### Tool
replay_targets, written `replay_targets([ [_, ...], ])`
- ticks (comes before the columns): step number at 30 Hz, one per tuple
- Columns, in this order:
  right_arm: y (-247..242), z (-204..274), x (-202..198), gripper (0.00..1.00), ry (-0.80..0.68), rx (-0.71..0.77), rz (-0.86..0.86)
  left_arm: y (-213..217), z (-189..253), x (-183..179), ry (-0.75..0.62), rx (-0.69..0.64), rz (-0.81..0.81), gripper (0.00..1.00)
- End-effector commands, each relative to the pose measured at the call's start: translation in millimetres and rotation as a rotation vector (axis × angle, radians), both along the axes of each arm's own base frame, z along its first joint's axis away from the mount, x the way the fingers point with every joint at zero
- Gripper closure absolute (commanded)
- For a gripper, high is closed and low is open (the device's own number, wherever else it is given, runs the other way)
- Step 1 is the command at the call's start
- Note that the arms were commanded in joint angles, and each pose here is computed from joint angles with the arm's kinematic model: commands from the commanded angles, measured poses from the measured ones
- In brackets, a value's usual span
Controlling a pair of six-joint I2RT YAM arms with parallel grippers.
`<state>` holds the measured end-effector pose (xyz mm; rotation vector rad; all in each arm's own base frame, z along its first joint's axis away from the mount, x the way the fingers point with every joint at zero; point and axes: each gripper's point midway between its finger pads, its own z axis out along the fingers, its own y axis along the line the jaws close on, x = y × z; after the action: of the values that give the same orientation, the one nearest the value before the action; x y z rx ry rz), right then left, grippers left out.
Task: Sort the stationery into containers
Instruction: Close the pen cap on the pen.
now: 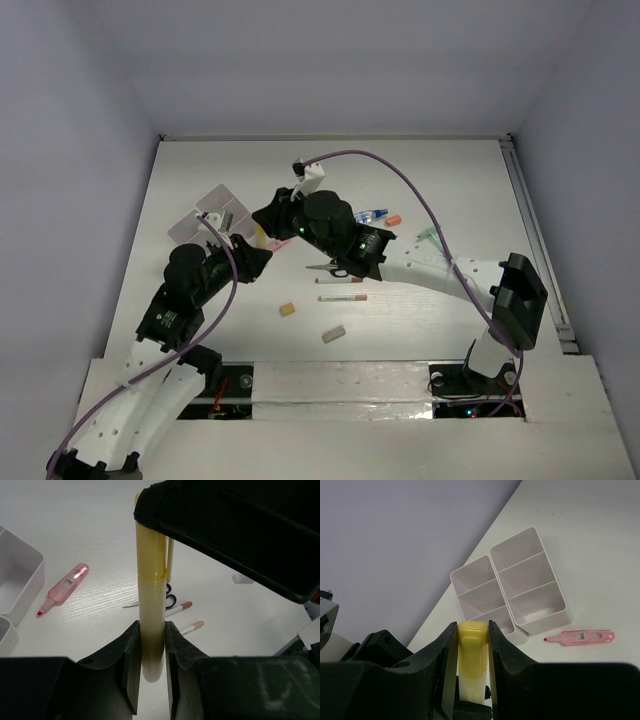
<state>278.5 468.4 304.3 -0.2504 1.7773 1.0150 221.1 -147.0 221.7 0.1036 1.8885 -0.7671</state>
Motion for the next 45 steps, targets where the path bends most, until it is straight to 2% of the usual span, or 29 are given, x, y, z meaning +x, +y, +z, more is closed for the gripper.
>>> replay_targets([
  [1,7.9,-12.0,-14.8,1.0,0.039,-0.057,0.042,1.5,28.5,5.6,-0.094,-0.037,0.024,1.0],
  [20,11.6,-53.6,-44.2,1.0,0.129,-0.221,0.213,4.9,32.7,5.5,-0.113,-0.032,0.039,1.0],
  [28,7.2,-77.2,-68.5,1.0,0.182,-0.274,0.328,8.4,37.8,5.8,-0.137,-0.019,0.05,1.0],
  [45,-15.4,-141.9,-96.8,1.0,0.326,-0.349,0.383,13.0,43.6,6.3,-0.16,-0.008,0.071,1.0],
])
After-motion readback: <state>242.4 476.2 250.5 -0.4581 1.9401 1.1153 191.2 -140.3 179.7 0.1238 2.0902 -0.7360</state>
